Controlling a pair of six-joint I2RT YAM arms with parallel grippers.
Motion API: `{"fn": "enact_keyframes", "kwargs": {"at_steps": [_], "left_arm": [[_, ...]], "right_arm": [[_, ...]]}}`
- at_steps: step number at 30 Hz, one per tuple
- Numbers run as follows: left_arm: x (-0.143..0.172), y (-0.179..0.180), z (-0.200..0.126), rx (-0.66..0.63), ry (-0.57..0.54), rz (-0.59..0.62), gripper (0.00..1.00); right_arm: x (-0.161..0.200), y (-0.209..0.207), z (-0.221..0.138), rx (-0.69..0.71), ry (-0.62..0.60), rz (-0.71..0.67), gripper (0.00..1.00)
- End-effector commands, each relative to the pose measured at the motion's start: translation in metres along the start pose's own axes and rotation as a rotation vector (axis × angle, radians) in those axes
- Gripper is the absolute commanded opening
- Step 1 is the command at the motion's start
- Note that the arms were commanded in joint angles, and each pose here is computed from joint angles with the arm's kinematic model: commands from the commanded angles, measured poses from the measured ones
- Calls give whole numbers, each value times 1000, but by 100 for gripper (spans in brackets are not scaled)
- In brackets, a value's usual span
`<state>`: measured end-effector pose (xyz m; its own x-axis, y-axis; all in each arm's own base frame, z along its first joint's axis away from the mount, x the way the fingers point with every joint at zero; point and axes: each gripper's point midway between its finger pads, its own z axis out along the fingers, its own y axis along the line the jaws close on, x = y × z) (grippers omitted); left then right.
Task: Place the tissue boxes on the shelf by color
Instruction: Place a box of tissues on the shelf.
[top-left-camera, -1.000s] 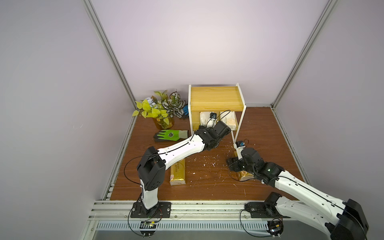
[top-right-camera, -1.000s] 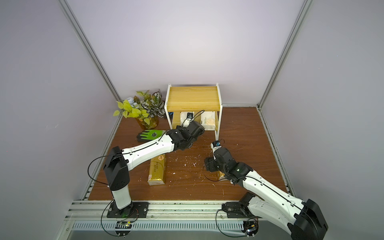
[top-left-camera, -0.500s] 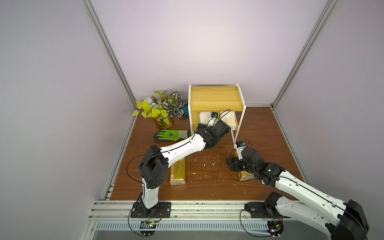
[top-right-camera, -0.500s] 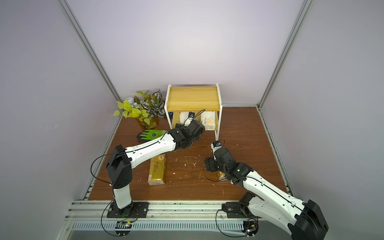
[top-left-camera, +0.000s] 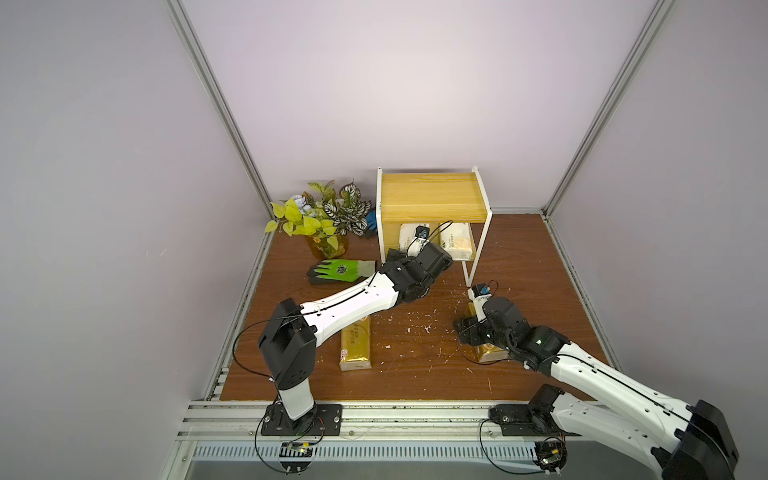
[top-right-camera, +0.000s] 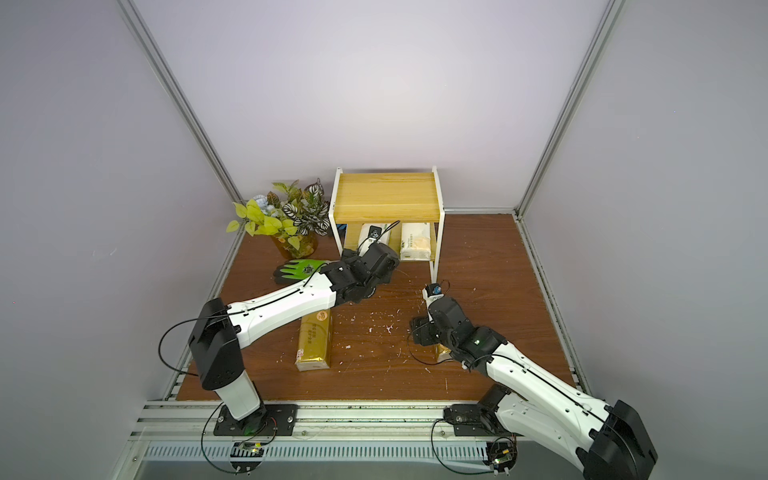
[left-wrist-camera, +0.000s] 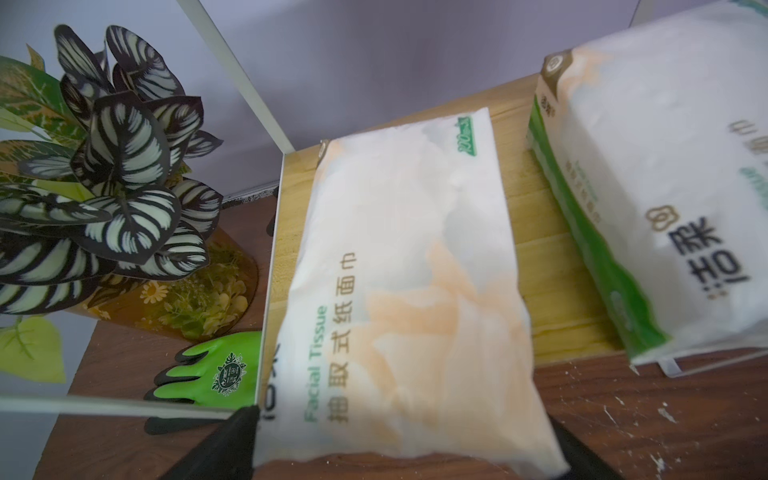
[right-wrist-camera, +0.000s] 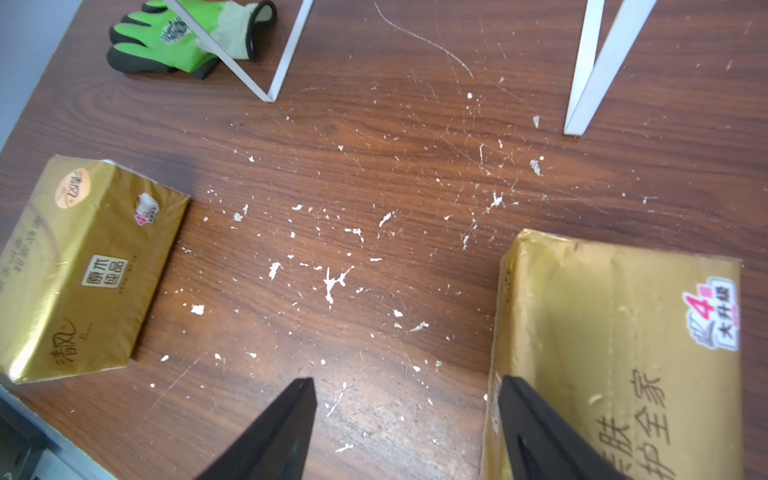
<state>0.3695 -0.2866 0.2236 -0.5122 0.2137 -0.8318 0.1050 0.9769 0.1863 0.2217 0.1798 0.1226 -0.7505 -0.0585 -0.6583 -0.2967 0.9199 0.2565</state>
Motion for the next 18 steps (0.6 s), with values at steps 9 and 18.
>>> {"fn": "enact_keyframes", "kwargs": {"at_steps": [9, 18], "left_arm": [[5, -20, -35, 95, -6, 18, 100], [24, -11, -43, 105, 44, -32, 100]], "right_arm": [[-2, 1, 1, -9, -8, 8, 77], [-2, 2, 4, -11, -3, 8, 77]]}}
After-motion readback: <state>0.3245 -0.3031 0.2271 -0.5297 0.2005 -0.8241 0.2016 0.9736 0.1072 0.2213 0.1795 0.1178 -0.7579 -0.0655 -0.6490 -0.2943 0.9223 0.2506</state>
